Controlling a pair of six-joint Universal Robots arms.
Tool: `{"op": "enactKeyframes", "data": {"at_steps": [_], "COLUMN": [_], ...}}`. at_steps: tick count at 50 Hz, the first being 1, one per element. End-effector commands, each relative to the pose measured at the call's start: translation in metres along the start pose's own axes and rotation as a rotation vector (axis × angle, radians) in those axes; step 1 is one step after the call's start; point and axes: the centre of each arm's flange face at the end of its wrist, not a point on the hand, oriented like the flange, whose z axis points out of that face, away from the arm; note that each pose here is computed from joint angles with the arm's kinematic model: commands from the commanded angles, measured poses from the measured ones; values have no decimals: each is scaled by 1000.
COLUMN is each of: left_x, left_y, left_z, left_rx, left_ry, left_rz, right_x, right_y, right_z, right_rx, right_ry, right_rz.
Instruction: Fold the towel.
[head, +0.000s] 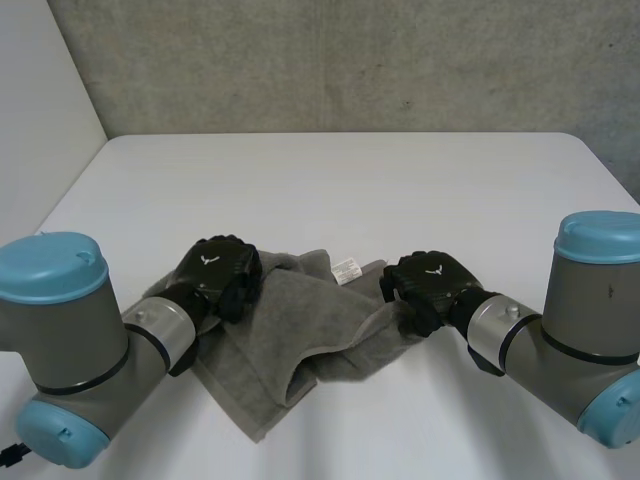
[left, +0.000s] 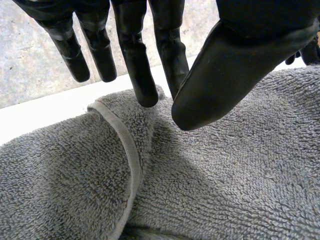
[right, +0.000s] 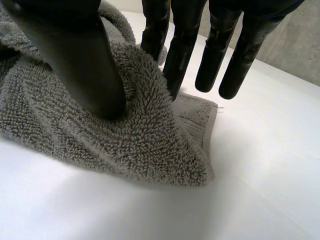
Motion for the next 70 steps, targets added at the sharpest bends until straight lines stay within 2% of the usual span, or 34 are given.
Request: {"op": "enactKeyframes", "data": {"at_steps": [1, 30, 35, 43, 70], "left_x": [-2, -4, -26, -35, -32], "left_y": [-2, -2, -4, -2, 13], "left_z": [17, 24, 31, 34, 40], "left_rx": [81, 84, 85, 81, 35], "left_ry": [-12, -21, -103, -162, -158], "left_rz": [42, 52, 56, 56, 37], "right_x": [-2, -2, -8, -7, -6], "right_y": [11, 4, 6, 7, 8], "right_z": [-10, -13, -14, -14, -14], "right_rx": [-10, 17, 15, 13, 9], "right_ry": [26, 16, -9, -5, 0], "right_rz": [-95, -102, -107, -133, -138]}}
